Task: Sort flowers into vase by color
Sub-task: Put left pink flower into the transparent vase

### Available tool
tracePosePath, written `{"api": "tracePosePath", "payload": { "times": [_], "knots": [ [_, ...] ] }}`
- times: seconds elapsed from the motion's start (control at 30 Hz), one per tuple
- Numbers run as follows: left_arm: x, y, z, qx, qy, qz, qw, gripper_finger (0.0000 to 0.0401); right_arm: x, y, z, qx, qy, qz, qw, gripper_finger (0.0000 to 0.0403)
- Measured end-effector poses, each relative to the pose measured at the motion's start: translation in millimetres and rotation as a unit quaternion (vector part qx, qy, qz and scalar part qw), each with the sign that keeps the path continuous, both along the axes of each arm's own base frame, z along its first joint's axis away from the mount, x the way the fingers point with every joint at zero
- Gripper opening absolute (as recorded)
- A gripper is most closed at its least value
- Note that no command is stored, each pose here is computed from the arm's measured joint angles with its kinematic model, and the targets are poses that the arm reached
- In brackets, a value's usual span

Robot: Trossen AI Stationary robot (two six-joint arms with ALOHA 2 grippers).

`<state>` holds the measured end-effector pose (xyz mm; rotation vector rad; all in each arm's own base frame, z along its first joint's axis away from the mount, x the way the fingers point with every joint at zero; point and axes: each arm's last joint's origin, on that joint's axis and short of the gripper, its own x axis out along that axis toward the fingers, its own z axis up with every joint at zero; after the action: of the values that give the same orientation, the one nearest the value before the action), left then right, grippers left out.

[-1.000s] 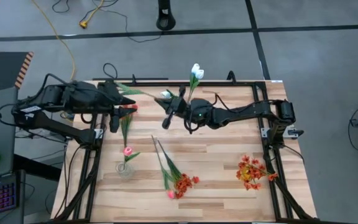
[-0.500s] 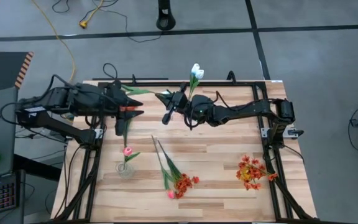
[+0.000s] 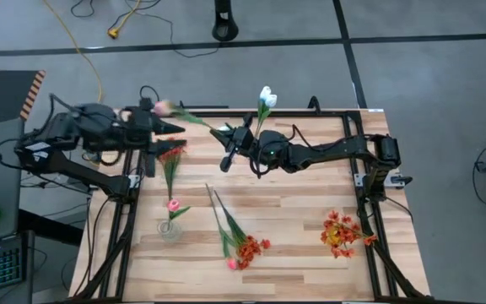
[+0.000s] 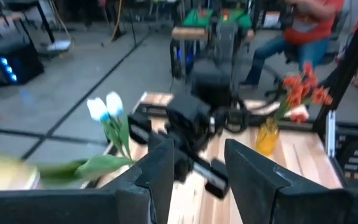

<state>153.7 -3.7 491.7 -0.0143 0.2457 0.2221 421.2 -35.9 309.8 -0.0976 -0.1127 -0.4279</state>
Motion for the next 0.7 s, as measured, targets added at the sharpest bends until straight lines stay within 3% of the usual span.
{"api": "tracePosePath", "payload": {
  "times": [0.23, 0.43, 0.53, 0.7],
  "knots": [
    [-23.8, 1.9, 24.9, 0.004, -0.048, -0.002, 0.999, 0.0129, -0.2, 0.8, 2.2, -0.001, -0.011, 0.000, 1.000, 0.0019],
    [-36.9, 1.9, 23.3, 0.001, -0.036, -0.018, 0.999, 0.0129, -2.5, 0.6, 12.7, -0.004, -0.067, 0.000, 0.998, 0.0019],
    [-37.6, 2.0, 17.4, -0.018, -0.010, -0.013, 1.000, 0.0129, -3.8, 0.7, 17.2, -0.006, -0.091, 0.000, 0.996, 0.0019],
    [-17.4, 0.9, 0.8, -0.035, 0.028, 0.002, 0.999, 0.0129, -4.6, 1.3, 20.2, -0.009, -0.107, 0.009, 0.994, 0.0019]
  ]
}}
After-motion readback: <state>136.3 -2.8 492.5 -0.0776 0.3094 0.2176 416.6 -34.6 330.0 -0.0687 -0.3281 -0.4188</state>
